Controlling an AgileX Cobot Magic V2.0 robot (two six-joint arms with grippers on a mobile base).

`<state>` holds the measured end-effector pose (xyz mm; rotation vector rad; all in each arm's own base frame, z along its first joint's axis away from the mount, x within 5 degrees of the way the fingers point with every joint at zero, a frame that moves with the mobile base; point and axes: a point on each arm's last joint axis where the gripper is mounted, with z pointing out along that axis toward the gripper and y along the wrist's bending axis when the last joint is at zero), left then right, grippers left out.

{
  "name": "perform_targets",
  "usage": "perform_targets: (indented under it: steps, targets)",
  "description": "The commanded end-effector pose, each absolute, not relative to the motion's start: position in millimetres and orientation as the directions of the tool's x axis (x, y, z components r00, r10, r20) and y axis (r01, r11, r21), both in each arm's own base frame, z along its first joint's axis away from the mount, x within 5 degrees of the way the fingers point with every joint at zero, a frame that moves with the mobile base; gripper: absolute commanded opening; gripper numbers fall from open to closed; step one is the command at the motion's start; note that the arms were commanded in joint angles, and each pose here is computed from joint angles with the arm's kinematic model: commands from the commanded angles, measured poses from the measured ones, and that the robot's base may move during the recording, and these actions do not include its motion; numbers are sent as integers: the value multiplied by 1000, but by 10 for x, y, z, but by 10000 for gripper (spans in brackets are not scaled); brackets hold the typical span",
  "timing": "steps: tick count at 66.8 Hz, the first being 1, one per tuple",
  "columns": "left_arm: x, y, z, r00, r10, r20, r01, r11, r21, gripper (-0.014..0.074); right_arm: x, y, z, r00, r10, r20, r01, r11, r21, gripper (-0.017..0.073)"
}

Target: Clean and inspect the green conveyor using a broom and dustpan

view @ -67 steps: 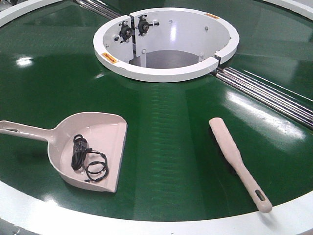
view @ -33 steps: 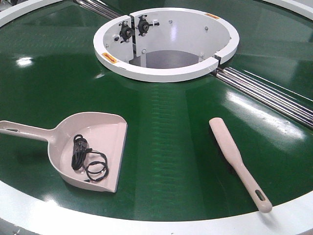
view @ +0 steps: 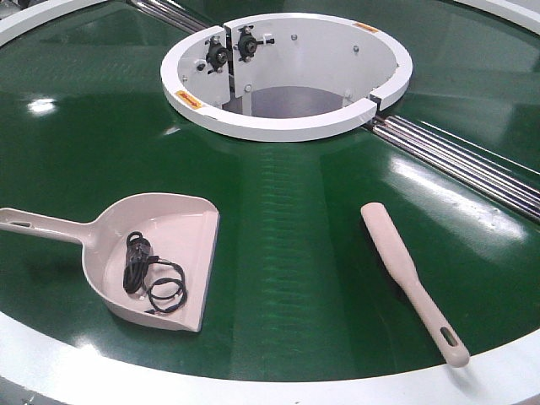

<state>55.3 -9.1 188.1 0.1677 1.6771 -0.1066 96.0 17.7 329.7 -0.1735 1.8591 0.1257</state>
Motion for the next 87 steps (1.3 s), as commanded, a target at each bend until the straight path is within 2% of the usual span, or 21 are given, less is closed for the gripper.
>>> perform_targets:
  steps: [1, 51, 60, 72, 87]
  targets:
    - [551, -97, 1948, -5, -27, -1000, 176, 984, -27, -6, 974, 173, 3451, -186, -48, -981, -179, 984, -14, -8]
    - [551, -97, 1949, -6, -27, -1000, 175, 984, -27, -6, 976, 174, 3451, -186, -48, -981, -179, 984, -14, -8]
    - [551, -97, 1949, -6, -27, -1000, 175, 984, -27, -6, 919, 106, 3389, -146, -118, -982, -129, 987, -99, -8]
    - [551, -97, 1949, -7, -26, -1000, 175, 984, -27, -6, 622, 6, 2976, -35, -66, -997, -16, 998, -66, -8]
    - [551, -97, 1949, -7, -26, -1000, 175, 984, -27, -6, 498, 8, 2237, -23, 55, -998, -18, 998, 56, -8]
